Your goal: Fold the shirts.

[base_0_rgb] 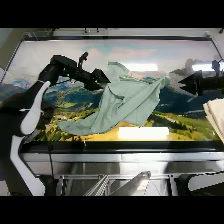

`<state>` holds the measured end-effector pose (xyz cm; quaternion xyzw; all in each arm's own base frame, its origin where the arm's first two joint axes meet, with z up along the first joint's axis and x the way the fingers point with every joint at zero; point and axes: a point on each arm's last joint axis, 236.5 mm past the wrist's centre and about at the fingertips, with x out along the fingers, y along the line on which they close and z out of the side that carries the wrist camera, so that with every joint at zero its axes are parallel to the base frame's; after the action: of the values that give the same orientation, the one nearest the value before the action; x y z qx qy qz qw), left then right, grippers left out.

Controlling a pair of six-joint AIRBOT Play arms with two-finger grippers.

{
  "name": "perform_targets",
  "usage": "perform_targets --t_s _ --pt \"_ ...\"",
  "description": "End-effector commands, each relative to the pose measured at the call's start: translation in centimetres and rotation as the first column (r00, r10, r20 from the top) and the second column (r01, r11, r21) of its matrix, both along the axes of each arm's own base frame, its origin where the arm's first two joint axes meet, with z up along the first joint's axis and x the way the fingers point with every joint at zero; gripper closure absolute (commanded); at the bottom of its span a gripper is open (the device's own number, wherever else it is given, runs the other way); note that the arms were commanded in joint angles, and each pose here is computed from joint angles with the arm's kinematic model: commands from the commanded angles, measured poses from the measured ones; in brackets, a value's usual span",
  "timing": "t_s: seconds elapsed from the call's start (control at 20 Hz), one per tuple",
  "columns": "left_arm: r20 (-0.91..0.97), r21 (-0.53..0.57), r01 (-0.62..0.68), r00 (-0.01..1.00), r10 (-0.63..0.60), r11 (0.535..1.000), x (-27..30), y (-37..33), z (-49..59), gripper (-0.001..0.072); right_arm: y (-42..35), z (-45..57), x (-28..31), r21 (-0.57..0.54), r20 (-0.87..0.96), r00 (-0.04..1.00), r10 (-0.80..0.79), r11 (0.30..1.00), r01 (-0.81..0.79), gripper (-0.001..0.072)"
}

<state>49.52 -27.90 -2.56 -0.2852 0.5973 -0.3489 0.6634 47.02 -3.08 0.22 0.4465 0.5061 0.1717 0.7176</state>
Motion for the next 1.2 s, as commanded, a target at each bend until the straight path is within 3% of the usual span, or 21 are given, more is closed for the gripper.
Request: perform_targets --t_s 0.0,0.2,0.85,1.05,1.1,1.15 --pt "0.023 -0.014 -0.138 0.99 0.139 0.99 6.1 -0.5 -3.1 0.0059 -0.7 -0.2 -0.3 -0.007 -0.008 1.0 -0.012 1.0 0.012 0.0349" --pt "0.01 0.004 -0.274 0.962 0.274 0.962 8.6 1.2 -6.6 0.0056 -0.4 -0.2 -0.2 -0.018 0.01 1.0 0.006 1.0 -0.006 0.0348" --pt "0.113 -0.001 -0.3 0.948 0.298 0.954 9.0 -3.5 -7.4 0.0056 2.6 -0.2 -0.1 -0.027 0.031 0.995 0.092 0.995 -0.091 0.0348" --pt "0.093 -0.047 -0.299 0.949 0.302 0.953 8.8 -4.8 -6.3 0.0057 3.3 -0.2 -0.2 -0.026 0.03 0.994 0.107 0.994 -0.106 0.0348" --pt "0.103 -0.051 -0.297 0.948 0.301 0.954 9.0 -4.9 -5.9 0.0093 3.4 -0.2 -0.2 -0.027 0.03 0.994 0.108 0.994 -0.108 0.0348" --pt "0.114 -0.058 -0.299 0.946 0.304 0.953 9.3 -4.8 -5.3 0.0251 3.3 -0.2 -0.2 -0.027 0.029 0.994 0.107 0.994 -0.107 0.0348"
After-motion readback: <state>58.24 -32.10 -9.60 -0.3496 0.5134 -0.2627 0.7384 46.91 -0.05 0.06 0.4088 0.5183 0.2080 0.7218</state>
